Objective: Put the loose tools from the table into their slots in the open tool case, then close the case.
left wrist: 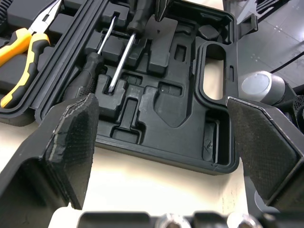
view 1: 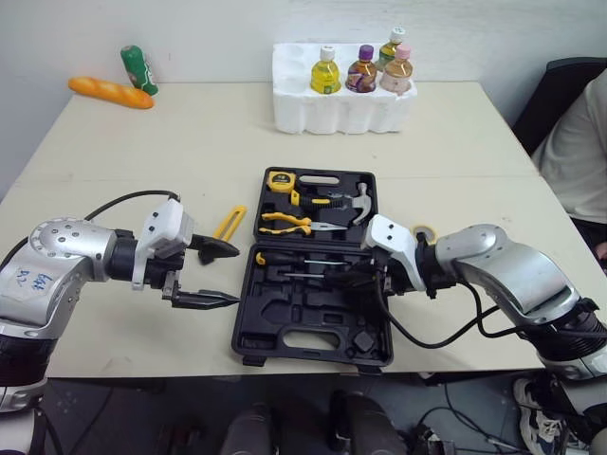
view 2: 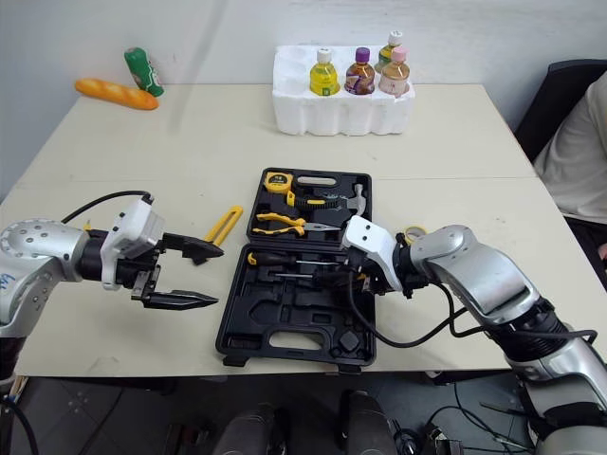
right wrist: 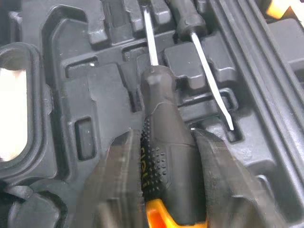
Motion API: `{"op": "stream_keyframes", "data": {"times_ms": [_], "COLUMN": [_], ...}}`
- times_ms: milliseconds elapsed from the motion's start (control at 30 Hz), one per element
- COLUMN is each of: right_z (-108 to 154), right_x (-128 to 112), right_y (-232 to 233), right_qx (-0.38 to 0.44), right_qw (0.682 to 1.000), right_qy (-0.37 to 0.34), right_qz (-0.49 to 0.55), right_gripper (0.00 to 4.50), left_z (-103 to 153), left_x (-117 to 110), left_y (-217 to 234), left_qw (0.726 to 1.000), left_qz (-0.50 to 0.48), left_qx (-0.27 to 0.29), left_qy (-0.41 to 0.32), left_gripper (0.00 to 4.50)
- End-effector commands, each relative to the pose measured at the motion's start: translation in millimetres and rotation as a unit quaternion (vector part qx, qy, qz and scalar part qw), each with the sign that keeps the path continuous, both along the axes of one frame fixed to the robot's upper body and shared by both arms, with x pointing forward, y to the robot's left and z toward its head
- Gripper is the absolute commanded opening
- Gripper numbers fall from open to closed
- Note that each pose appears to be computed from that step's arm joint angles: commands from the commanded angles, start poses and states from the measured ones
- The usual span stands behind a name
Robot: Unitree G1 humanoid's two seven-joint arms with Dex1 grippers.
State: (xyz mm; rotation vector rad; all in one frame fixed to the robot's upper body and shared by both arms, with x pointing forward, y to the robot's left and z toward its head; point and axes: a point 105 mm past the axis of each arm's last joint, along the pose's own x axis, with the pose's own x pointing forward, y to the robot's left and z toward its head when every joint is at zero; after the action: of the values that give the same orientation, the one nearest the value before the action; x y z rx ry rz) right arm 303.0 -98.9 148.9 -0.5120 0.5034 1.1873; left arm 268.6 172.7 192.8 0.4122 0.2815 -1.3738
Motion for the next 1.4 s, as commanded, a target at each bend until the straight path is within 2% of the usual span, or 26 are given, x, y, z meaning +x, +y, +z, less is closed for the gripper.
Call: {"op": "stream_keyframes", "data": {"times_ms": [33, 67, 200, 333, 533, 567, 800, 933, 1033, 1133, 1200, 1267, 1400], "right_z": [30, 33, 37, 32, 10, 6, -25, -54, -84, -98, -99, -88, -26], "right_x": [1, 2, 4, 7, 17, 16, 14, 20, 12, 5, 6, 10, 19], "right_y": [2, 3, 12, 23, 24, 24, 19, 8, -3, -6, -5, 0, 4], "right_qx": [0.027, 0.041, 0.106, 0.172, 0.188, 0.185, 0.148, 0.081, 0.021, -0.003, 0.003, 0.029, 0.130], "right_qw": [0.998, 0.997, 0.991, 0.981, 0.980, 0.981, 0.988, 0.997, 0.998, 0.998, 0.998, 0.999, 0.986], "right_qy": [-0.054, -0.062, -0.076, -0.080, -0.062, -0.056, -0.032, -0.007, 0.041, 0.054, 0.046, 0.017, -0.079], "right_qz": [0.008, 0.007, 0.018, 0.034, 0.027, 0.030, 0.021, -0.020, -0.037, -0.032, -0.039, -0.038, -0.064], "right_gripper": [4.04, 4.43, 4.43, 3.08, 0.24, 0.11, 0.11, 0.11, 0.11, 0.11, 0.11, 0.11, 0.11], "left_z": [9, 10, 10, 10, 10, 10, 9, 9, 9, 8, 7, 7, 3], "left_x": [-1, -1, 0, 1, 3, 3, 3, 4, 5, 6, 7, 8, 11], "left_y": [-3, -3, -3, -4, -5, -5, -5, -4, -4, -5, -5, -4, 2], "left_qw": [1.000, 1.000, 1.000, 1.000, 1.000, 1.000, 1.000, 1.000, 1.000, 1.000, 1.000, 1.000, 0.998], "left_qz": [-0.008, -0.008, -0.008, -0.009, -0.010, -0.009, -0.007, -0.006, -0.006, -0.006, -0.005, -0.002, 0.037], "left_qx": [-0.003, -0.004, -0.007, -0.009, -0.011, -0.011, -0.011, -0.011, -0.011, -0.012, -0.012, -0.014, -0.035], "left_qy": [-0.019, -0.019, -0.019, -0.019, -0.019, -0.019, -0.021, -0.022, -0.023, -0.024, -0.024, -0.024, -0.023], "left_gripper": [4.50, 4.50, 4.50, 4.50, 4.50, 4.50, 4.50, 4.50, 4.50, 4.50, 4.50, 4.50, 4.50]}}
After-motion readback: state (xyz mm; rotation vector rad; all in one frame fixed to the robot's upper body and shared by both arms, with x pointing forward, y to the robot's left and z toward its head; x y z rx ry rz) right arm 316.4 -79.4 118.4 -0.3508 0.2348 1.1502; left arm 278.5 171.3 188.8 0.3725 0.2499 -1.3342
